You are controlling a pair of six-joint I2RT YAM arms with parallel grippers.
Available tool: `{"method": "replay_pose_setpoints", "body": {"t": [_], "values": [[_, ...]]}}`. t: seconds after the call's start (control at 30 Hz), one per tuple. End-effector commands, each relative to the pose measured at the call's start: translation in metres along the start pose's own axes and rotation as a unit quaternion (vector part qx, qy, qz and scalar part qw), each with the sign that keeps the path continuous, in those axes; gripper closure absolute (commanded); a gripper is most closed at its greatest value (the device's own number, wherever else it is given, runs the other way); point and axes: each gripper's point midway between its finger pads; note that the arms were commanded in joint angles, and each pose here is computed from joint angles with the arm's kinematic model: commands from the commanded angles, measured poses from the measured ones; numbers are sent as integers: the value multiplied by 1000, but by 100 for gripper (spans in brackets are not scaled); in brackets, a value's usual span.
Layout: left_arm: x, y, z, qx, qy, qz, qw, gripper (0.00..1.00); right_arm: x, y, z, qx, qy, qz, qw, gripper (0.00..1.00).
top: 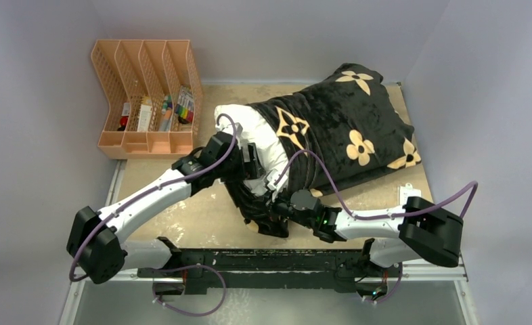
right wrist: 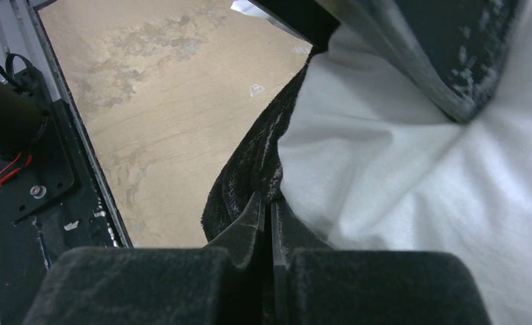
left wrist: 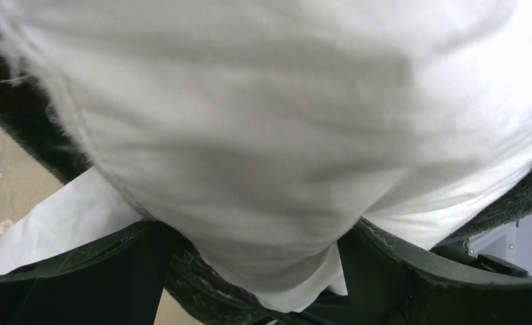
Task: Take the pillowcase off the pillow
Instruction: Remove the pillow from the pillowcase.
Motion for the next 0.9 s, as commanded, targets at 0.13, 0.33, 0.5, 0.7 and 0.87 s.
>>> {"method": "replay_pose_setpoints", "body": {"t": [0.13,0.33,0.5,0.7,0.87], "values": [[6,15,17,-3,-14,1,1000,18,-36,24,4,-57,-63,-10,996,100],[9,-16,44,51,24,16,998,72,-7,39,16,-99,2,-57,993,99],[-23,-51,39,72,8,39,997,100,23,74,4,-201,46,-151,967,95],[-99,-95,16,110,-44,37,992,100,64,94,-17,-269,134,-182,936,99],[-155,-110,-4,141,-78,17,987,100,79,87,-26,-257,171,-182,934,100]]}}
Point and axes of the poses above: each gripper's point midway between its finger pads, its own z axis out along the fingers, its own y axis along the line the jaws close on, x = y × z, and after that the axes turned 8 degrees about -z, right-handed
